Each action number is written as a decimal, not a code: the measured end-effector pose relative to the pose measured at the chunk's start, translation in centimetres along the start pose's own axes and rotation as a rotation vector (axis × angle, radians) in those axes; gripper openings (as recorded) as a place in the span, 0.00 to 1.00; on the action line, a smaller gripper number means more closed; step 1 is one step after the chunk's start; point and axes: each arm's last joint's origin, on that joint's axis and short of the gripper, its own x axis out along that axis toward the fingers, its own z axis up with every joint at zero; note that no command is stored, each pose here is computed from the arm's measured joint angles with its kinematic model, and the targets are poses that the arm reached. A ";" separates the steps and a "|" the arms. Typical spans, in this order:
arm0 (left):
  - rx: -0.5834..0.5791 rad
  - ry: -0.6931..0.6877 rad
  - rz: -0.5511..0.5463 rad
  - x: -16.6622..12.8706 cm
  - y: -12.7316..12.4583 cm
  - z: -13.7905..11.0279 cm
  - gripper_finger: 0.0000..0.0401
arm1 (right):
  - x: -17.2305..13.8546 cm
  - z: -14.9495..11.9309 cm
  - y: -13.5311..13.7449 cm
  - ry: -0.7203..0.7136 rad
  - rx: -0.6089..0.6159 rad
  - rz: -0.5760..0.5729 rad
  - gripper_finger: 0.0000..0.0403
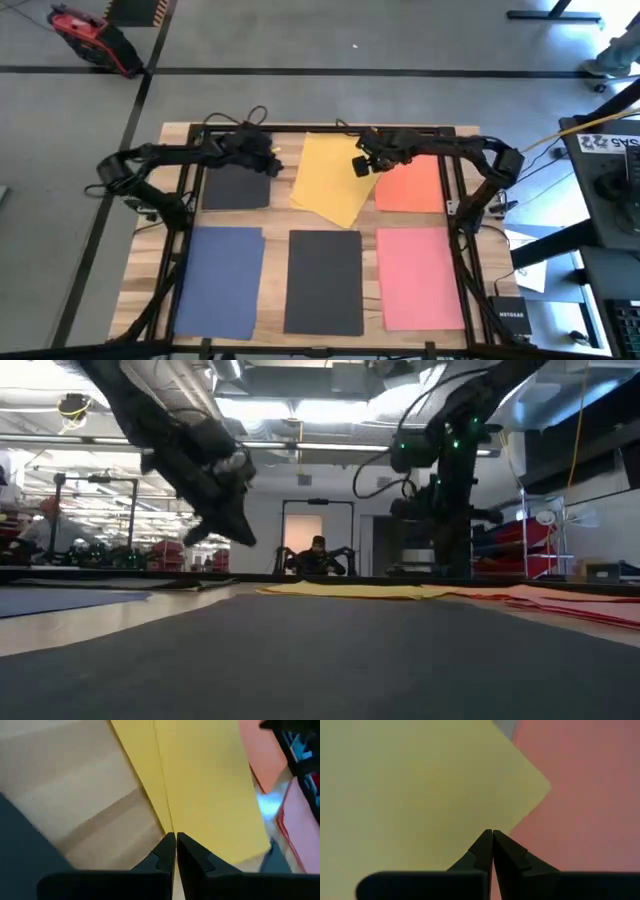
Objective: Organize paper
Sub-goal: Stack the yellow colored paper on top of the yellow colored paper
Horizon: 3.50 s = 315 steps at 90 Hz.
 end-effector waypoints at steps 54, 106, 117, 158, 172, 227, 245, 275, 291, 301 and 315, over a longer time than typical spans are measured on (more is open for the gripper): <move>0.025 -0.080 0.017 0.7 -0.4 2.9 0.00 | 4.5 2.2 -0.2 0.124 -0.127 0.057 0.00; 0.011 -0.044 0.064 1.8 0.8 2.6 0.00 | 1.8 6.5 0.8 0.058 -0.202 0.060 0.00; 0.003 -0.043 0.108 2.2 1.2 2.4 0.00 | 1.6 6.1 0.4 0.113 -0.207 0.029 0.00; -0.022 0.004 0.147 4.9 2.4 2.5 0.00 | 4.3 5.1 0.2 0.171 -0.185 0.039 0.00; -0.015 -0.008 0.159 5.3 2.3 3.2 0.00 | 5.5 5.0 0.4 0.205 -0.184 0.045 0.00; -0.033 -0.004 0.166 6.9 2.9 3.0 0.00 | 5.9 5.8 -0.1 0.207 -0.174 0.113 0.00; -0.028 -0.006 0.167 6.9 2.9 3.0 0.00 | 6.0 6.1 0.2 0.185 -0.176 0.173 0.00; -0.028 -0.004 0.166 6.9 3.0 3.0 0.00 | 2.7 8.2 0.9 0.094 -0.235 0.116 0.00; -0.017 -0.002 0.166 6.9 3.0 3.0 0.00 | 1.7 8.2 0.6 0.144 -0.284 0.062 0.00; -0.016 -0.002 0.166 6.9 3.0 3.0 0.00 | 2.8 7.4 0.2 0.199 -0.283 0.039 0.00; -0.017 0.001 0.161 6.9 2.9 2.9 0.00 | 5.0 6.7 0.1 0.246 -0.286 0.021 0.00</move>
